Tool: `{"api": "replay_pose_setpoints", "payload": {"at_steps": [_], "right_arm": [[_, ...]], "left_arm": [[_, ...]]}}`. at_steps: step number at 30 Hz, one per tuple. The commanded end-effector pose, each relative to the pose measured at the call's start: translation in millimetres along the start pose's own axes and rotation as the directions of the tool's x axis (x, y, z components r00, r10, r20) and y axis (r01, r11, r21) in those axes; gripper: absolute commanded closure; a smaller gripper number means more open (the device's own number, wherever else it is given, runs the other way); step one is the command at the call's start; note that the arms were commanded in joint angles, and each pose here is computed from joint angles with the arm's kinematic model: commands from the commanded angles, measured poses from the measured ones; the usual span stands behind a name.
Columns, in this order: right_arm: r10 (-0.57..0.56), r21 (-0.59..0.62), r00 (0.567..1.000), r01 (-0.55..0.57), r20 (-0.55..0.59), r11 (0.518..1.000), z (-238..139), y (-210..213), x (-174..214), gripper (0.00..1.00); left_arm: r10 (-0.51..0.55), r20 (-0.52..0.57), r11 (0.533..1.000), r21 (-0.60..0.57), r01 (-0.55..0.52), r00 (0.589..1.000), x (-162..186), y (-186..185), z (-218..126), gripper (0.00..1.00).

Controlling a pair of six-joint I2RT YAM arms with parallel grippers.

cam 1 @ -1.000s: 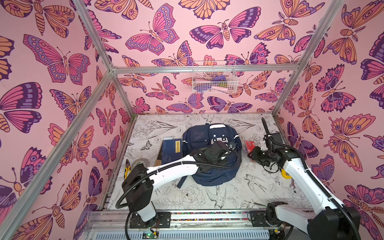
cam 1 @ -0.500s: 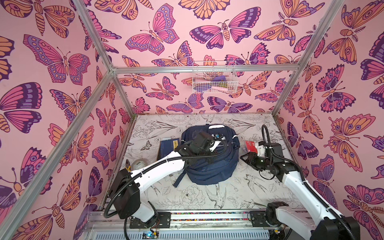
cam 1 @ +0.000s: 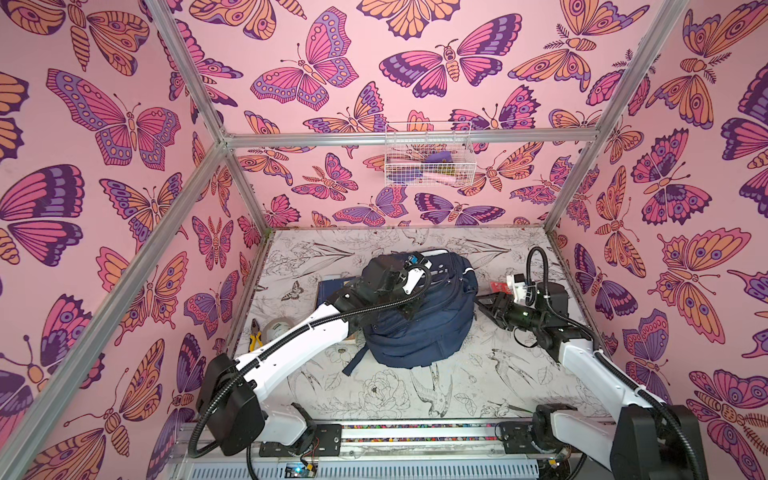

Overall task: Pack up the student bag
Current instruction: 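Pinch the backpack zipper pull with the right gripper while the left gripper holds the bag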

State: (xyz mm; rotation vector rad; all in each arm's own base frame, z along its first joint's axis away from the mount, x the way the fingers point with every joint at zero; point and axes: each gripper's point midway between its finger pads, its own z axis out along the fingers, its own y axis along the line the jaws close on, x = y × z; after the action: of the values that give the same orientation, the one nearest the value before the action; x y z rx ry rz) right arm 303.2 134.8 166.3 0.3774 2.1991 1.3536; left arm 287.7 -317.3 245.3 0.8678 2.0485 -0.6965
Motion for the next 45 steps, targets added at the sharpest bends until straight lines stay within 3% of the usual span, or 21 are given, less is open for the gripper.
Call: {"api": "replay_pose_setpoints", "payload": {"at_steps": [1, 13, 29, 39, 45], "right_arm": [[-0.037, -0.086, 0.999, 0.037, -0.009, 0.996, 1, 16, -4, 0.41], [0.002, -0.062, 0.995, -0.008, -0.100, 0.998, 8, -2, 15, 0.42], [-0.026, -0.103, 0.994, 0.016, -0.103, 0.995, 2, 12, 25, 0.43], [-0.053, -0.099, 0.988, 0.039, -0.146, 0.994, 7, 14, 39, 0.49], [-0.062, -0.097, 0.986, 0.048, -0.154, 0.994, 10, 14, 41, 0.59]], "left_arm": [[-0.035, 0.138, 0.999, 0.030, 0.031, 0.990, -33, -5, -17, 1.00], [-0.114, 0.165, 0.993, -0.010, 0.117, 0.980, -40, 12, -15, 1.00], [-0.137, 0.156, 0.990, -0.013, 0.140, 0.978, -38, 21, -12, 1.00], [-0.140, 0.157, 0.989, -0.018, 0.145, 0.978, -40, 24, -9, 1.00], [-0.149, 0.163, 0.988, -0.024, 0.155, 0.975, -40, 27, -9, 1.00]]}}
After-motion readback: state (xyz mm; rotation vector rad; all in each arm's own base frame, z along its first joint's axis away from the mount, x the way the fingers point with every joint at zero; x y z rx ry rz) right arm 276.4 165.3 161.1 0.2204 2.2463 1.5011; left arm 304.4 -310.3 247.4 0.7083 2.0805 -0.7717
